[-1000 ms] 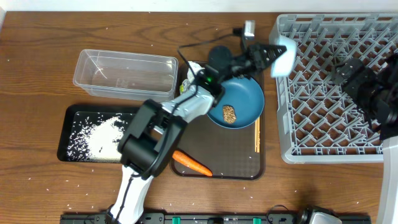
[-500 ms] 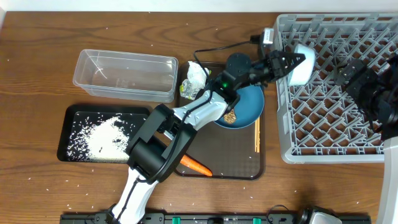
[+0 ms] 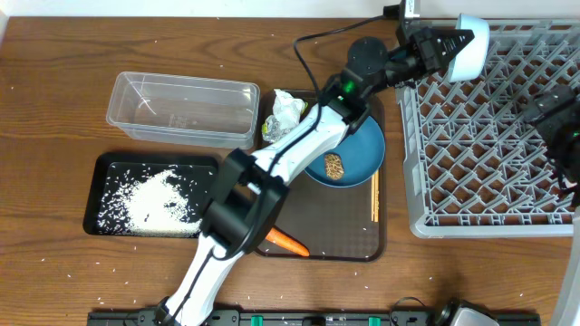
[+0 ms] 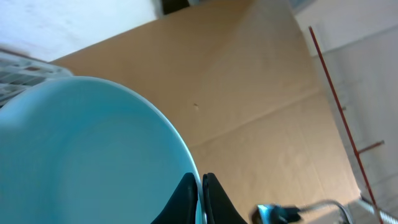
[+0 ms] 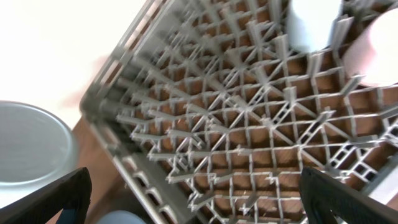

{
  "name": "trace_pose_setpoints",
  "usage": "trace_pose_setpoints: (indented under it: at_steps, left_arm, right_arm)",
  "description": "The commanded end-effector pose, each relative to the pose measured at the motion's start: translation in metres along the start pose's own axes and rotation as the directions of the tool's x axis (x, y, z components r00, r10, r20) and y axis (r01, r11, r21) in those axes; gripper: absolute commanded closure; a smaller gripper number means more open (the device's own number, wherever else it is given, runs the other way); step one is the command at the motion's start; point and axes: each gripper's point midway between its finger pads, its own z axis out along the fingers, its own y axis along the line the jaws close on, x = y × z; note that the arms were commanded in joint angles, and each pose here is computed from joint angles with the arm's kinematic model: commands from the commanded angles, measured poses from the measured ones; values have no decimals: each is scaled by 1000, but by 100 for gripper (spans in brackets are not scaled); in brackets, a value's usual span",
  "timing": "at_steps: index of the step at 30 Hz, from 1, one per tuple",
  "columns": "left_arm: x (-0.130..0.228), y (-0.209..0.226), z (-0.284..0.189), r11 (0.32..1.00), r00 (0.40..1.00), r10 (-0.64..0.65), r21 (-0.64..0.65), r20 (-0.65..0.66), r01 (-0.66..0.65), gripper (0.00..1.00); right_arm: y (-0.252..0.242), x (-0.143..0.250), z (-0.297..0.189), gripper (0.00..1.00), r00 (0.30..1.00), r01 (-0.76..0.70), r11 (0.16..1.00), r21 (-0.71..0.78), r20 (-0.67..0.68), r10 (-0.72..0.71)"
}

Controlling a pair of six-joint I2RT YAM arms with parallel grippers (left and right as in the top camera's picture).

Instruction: Sort waste into correct bins and load items into the dishwasher rack

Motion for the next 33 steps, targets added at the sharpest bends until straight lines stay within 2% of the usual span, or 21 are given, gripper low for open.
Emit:
trace_pose_setpoints:
  at_steps: [1,7,18,33]
  left_arm:
    - [5,50,7,993,994,-109,-48,10,109,94]
    - [37,70,23,990,991,-128,-55,-32,127,93]
    - [79,61,38,986,983,-162,-46,-87,159,91]
    - [84,54,43,981,979,-193,-33,-66,191,88]
  right_arm:
    - [-7,-7,-2,1,999,-44,999,4,12,44]
    - [-8,-8,-2,1,999,-46,999,4,12,46]
    - [-10,-4,-1,1,999,-36,999,14,-5,36]
    - [-13,1,-1,1,999,-27,999,27,-25,28]
